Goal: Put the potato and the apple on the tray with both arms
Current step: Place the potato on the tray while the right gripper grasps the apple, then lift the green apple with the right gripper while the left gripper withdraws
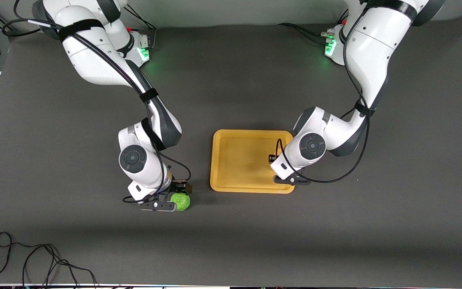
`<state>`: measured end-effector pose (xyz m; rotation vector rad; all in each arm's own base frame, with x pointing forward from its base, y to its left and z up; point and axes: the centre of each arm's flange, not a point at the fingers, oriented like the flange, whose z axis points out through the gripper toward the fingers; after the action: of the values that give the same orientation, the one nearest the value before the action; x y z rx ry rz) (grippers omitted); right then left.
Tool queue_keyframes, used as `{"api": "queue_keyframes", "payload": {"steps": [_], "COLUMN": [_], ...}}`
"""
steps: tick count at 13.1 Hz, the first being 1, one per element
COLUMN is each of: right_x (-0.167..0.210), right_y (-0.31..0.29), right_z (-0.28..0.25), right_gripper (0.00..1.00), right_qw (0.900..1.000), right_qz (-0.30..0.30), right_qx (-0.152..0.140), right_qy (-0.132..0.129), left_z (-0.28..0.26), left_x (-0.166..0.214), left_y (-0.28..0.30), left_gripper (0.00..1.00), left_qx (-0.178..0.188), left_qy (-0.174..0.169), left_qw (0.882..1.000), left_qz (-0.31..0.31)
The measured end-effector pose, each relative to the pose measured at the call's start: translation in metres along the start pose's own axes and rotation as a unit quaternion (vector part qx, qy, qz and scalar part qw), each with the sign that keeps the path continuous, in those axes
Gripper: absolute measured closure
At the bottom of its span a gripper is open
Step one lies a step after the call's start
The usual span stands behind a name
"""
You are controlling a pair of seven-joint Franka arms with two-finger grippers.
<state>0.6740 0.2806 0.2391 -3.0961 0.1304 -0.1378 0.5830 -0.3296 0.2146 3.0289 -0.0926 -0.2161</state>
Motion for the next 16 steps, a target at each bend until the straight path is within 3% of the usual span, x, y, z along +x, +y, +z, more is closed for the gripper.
{"api": "queue_keyframes", "payload": {"steps": [2, 4, 6, 7, 8, 12, 16], "right_x": [0.000, -0.001, -0.001, 0.001, 0.002, 0.019, 0.031], "right_y": [0.005, 0.008, 0.008, 0.007, 0.006, -0.002, -0.006], "right_z": [0.027, 0.045, 0.046, 0.044, 0.042, 0.008, -0.090], "right_gripper": [0.00, 0.00, 0.19, 0.32, 0.34, 0.34, 0.34], "right_qw": [1.000, 1.000, 1.000, 1.000, 1.000, 1.000, 1.000], "right_qz": [0.003, 0.003, 0.002, 0.000, -0.005, -0.008, -0.005], "right_qx": [-0.001, -0.004, -0.004, -0.005, -0.007, -0.007, -0.020], "right_qy": [0.006, 0.004, 0.005, 0.008, 0.013, 0.023, 0.001], "left_z": [0.009, 0.011, 0.008, 0.002, -0.008, -0.123, -0.257], "left_x": [-0.002, -0.002, 0.001, 0.003, 0.005, -0.006, -0.026], "left_y": [0.003, 0.002, -0.001, -0.002, -0.002, -0.008, -0.092], "left_gripper": [0.41, 0.22, 0.01, 0.00, 0.00, 0.00, 0.00], "left_qx": [0.007, 0.014, 0.020, 0.022, 0.024, 0.048, 0.065], "left_qy": [-0.003, -0.001, 0.003, 0.003, 0.003, 0.011, 0.035], "left_qw": [1.000, 1.000, 1.000, 1.000, 1.000, 0.999, 0.997], "left_qz": [0.002, 0.003, 0.004, 0.002, 0.001, -0.004, 0.013]}}
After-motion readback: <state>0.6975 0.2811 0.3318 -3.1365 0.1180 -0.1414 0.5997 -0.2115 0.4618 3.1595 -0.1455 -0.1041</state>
